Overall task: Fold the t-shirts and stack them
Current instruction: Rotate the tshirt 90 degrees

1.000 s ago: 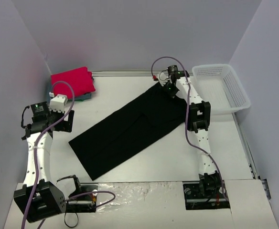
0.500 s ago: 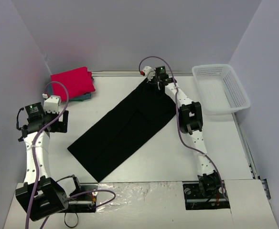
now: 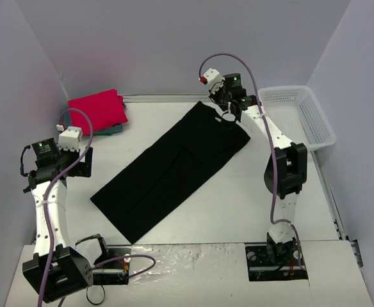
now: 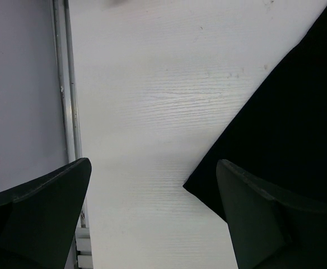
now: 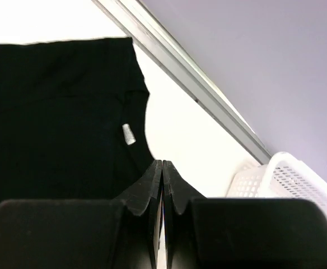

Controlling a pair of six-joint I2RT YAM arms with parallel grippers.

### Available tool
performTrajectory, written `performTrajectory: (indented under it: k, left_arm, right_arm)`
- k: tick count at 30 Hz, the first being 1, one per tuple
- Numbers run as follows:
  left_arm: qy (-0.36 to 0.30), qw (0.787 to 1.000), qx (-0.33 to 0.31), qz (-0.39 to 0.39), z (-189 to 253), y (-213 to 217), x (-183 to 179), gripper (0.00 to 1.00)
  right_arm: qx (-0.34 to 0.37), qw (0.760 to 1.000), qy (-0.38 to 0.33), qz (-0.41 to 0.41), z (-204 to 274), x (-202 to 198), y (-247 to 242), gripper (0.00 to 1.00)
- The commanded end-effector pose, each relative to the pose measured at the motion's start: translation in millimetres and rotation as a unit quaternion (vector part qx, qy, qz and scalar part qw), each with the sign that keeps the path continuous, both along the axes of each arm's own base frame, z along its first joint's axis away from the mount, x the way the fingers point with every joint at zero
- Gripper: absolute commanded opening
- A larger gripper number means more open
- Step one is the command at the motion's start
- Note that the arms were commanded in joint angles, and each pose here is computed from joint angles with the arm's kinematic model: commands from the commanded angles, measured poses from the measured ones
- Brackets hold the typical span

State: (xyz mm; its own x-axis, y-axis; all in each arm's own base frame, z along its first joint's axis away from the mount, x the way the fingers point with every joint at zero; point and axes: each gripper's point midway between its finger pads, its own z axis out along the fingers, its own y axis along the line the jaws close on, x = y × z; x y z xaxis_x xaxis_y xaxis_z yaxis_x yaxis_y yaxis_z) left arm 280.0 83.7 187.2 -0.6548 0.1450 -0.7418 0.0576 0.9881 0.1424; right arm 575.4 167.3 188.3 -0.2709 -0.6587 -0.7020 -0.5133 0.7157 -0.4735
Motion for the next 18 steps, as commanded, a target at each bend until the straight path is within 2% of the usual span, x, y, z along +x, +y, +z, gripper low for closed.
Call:
performTrajectory:
  k: [1,6,12,18]
  left_arm:
    - [-0.024,1.000,0.000,-0.003,11.5,-1.2,3.0,0.94]
    - [-0.025,1.000,-0.008,-0.010,13.5,-4.7,4.0,0.94]
    - [-0.029,0.999,-0.011,-0.016,14.4,-8.3,1.9,0.94]
    - [-0.028,0.999,-0.015,-0.021,13.7,-11.0,1.3,0.94]
  right_arm:
    - [0.022,0.995,0.098,0.017,-36.3,-51.5,8.1,0.00]
    - [0.052,0.976,0.209,0.029,-90.8,-101.5,14.8,0.00]
    - [0.065,0.957,0.278,0.042,-117.6,-131.8,23.3,0.00]
    - [0.065,0.947,0.313,0.040,-135.0,-147.1,26.4,0.00]
